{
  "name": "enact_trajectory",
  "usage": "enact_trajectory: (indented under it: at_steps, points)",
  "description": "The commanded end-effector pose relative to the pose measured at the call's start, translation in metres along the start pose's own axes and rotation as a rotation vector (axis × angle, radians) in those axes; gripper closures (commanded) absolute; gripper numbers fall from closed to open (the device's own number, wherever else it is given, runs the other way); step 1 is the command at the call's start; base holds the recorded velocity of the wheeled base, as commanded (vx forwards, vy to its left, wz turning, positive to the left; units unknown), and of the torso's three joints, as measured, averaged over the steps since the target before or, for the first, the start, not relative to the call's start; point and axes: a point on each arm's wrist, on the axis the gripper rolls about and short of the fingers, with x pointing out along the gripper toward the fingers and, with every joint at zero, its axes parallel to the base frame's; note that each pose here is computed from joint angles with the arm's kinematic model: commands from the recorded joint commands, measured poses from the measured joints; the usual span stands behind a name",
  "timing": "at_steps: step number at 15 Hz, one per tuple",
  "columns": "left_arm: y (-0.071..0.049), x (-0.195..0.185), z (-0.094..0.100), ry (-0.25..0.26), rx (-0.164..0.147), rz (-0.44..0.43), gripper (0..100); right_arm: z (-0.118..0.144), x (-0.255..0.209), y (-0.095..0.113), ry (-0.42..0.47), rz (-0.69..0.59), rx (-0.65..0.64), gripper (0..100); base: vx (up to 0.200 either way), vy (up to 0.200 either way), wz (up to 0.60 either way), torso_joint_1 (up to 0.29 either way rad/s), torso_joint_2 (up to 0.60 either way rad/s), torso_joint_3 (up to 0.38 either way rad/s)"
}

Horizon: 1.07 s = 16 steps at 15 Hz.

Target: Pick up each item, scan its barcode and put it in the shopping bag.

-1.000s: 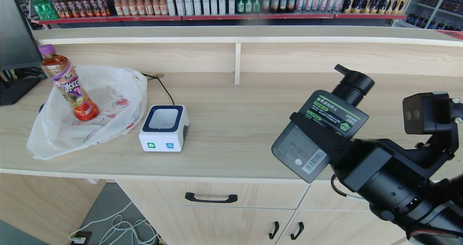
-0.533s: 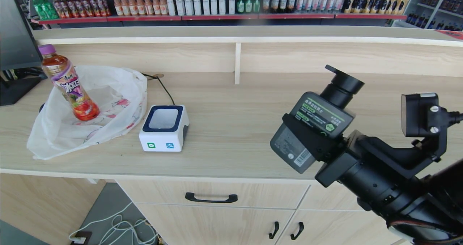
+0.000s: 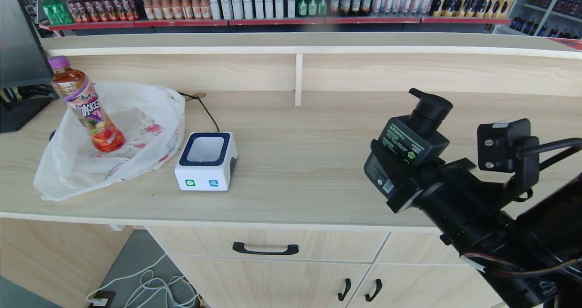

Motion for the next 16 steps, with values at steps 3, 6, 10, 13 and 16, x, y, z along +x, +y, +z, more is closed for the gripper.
enact_trajectory:
  at_steps: [3, 6, 10, 13, 16]
  points:
    - [0.0, 0.0, 0.0, -0.001, -0.003, 0.0, 0, -0.001, 0.006, -0.006, -0.005, -0.057, -0.029, 100, 0.0, 0.0, 0.0, 0.0, 0.0, 0.0]
    - [0.0, 0.0, 0.0, -0.001, -0.003, 0.0, 0, 0.001, 0.006, -0.009, -0.008, -0.066, -0.091, 100, 0.0, 0.2, 0.0, 0.001, 0.01, 0.002]
    - [0.0, 0.0, 0.0, -0.001, -0.003, 0.002, 0, 0.014, 0.016, -0.007, -0.072, -0.069, -0.069, 100, 0.0, 0.2, 0.0, 0.002, 0.0, 0.001]
    - [0.0, 0.0, 0.0, -0.001, -0.003, 0.0, 0, 0.011, 0.016, -0.007, -0.062, -0.07, -0.069, 100, 0.0, 0.2, 0.0, 0.004, 0.01, -0.002]
    - [0.0, 0.0, 0.0, 0.001, -0.003, 0.0, 0, 0.009, 0.016, -0.007, -0.056, -0.072, -0.069, 100, 0.0, 0.2, 0.0, 0.002, 0.0, 0.001]
